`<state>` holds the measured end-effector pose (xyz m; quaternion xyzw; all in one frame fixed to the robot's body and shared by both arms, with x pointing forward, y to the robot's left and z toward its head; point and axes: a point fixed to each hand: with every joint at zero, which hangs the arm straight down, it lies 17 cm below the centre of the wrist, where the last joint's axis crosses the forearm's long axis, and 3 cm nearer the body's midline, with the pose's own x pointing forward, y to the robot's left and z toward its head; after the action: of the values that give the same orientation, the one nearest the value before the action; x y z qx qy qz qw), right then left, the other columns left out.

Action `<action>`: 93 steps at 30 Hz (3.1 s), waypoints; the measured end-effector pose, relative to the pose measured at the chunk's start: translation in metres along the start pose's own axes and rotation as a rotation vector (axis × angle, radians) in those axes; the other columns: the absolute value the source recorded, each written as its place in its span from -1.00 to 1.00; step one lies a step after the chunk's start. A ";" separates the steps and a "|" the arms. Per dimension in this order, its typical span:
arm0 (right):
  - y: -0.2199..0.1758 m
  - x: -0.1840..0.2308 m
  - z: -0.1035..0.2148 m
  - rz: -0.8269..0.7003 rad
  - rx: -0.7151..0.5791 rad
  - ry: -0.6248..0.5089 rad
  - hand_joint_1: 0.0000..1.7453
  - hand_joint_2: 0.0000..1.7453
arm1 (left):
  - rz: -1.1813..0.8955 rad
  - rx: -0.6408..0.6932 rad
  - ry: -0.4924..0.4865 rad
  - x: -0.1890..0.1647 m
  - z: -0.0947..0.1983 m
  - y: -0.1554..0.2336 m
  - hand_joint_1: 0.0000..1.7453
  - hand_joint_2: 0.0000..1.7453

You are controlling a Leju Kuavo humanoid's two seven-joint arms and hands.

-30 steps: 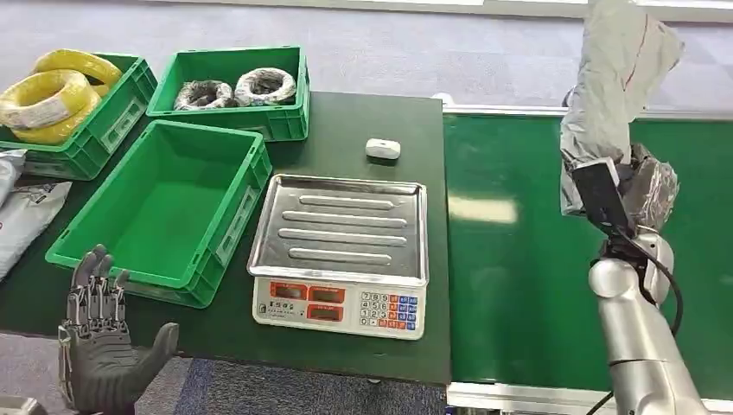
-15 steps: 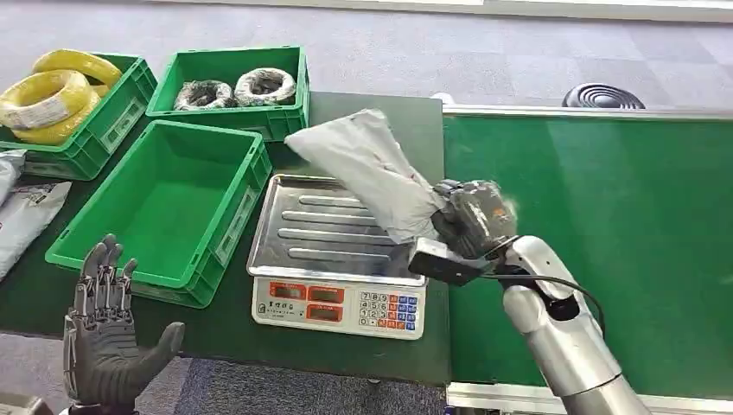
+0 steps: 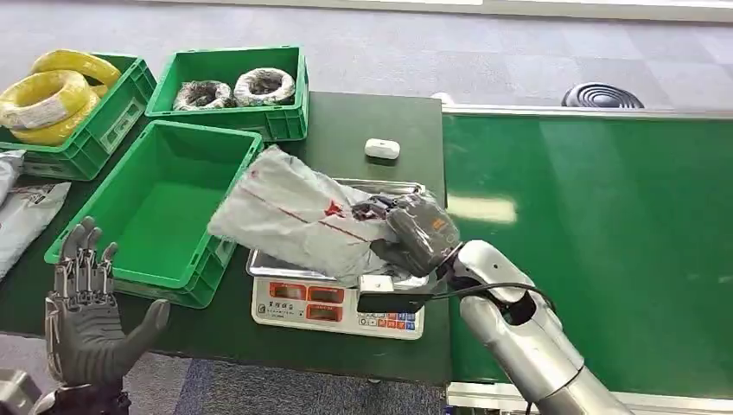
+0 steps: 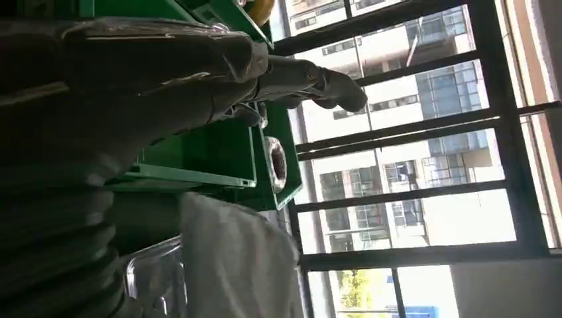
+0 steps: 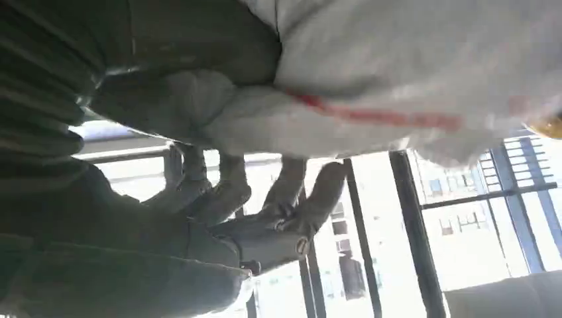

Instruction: Moved the parcel from conveyor to table for the left to box.

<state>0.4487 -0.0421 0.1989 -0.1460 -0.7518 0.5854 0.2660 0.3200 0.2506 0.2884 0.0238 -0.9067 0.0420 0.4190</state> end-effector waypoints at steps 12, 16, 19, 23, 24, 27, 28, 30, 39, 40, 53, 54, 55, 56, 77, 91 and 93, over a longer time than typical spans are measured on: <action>0.000 -0.008 -0.007 0.004 -0.006 0.036 -1.00 1.00 | -0.026 0.020 -0.020 0.002 -0.009 0.003 -1.00 1.00; -0.004 -0.012 -0.007 -0.007 -0.029 0.050 -1.00 1.00 | -0.060 -0.010 -0.044 0.004 -0.021 -0.005 -1.00 1.00; -0.005 -0.013 -0.006 -0.011 -0.035 0.053 -1.00 1.00 | -0.074 -0.041 -0.054 0.003 -0.031 -0.016 -1.00 1.00; -0.005 -0.014 -0.005 -0.011 -0.034 0.055 -1.00 1.00 | -0.078 -0.059 -0.060 0.002 -0.035 -0.023 -1.00 1.00; -0.006 -0.015 -0.004 -0.014 -0.040 0.056 -1.00 1.00 | -0.105 -0.071 -0.052 -0.001 -0.036 -0.024 -1.00 1.00; -0.013 -0.019 -0.001 -0.036 -0.092 0.073 -1.00 1.00 | -0.261 -0.148 -0.020 -0.019 -0.041 -0.043 -1.00 1.00; -0.017 -0.020 0.001 -0.049 -0.121 0.082 -1.00 1.00 | -0.324 -0.172 -0.011 -0.027 -0.043 -0.049 -1.00 1.00; -0.029 -0.025 0.009 -0.101 -0.208 0.114 -1.00 1.00 | -0.447 -0.239 0.019 -0.049 -0.046 -0.070 -1.00 1.00; -0.043 -0.040 0.076 -0.340 -0.470 0.224 -1.00 1.00 | -0.698 -0.603 0.185 -0.149 -0.033 -0.159 -1.00 1.00; -0.043 -0.040 0.081 -0.348 -0.489 0.226 -1.00 1.00 | -0.721 -0.638 0.195 -0.159 -0.029 -0.166 -1.00 1.00; -0.059 -0.022 0.100 -0.384 -0.605 0.201 -1.00 1.00 | -0.776 -0.806 0.255 -0.210 0.001 -0.202 -1.00 1.00; -0.060 -0.021 0.100 -0.385 -0.608 0.201 -1.00 1.00 | -0.776 -0.809 0.256 -0.211 0.002 -0.203 -1.00 1.00; -0.060 -0.021 0.101 -0.388 -0.614 0.200 -1.00 1.00 | -0.773 -0.812 0.255 -0.211 0.003 -0.204 -1.00 1.00; -0.062 -0.020 0.101 -0.389 -0.620 0.197 -1.00 1.00 | -0.771 -0.815 0.254 -0.211 0.003 -0.205 -1.00 1.00; -0.065 0.000 0.112 -0.431 -0.702 0.205 -1.00 1.00 | -0.822 -0.703 0.272 -0.193 -0.040 -0.187 1.00 1.00; -0.047 0.006 0.141 -0.436 -0.716 0.263 -1.00 1.00 | -0.788 -0.139 0.016 -0.074 -0.158 -0.065 1.00 1.00; -0.046 0.006 0.143 -0.438 -0.717 0.270 -1.00 1.00 | -0.808 -0.078 0.027 -0.073 -0.167 -0.041 1.00 1.00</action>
<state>0.3666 -0.1662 0.2192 -0.1414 -0.8792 0.1929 0.4121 0.4975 0.2260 0.3429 0.3618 -0.8197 -0.1603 0.4142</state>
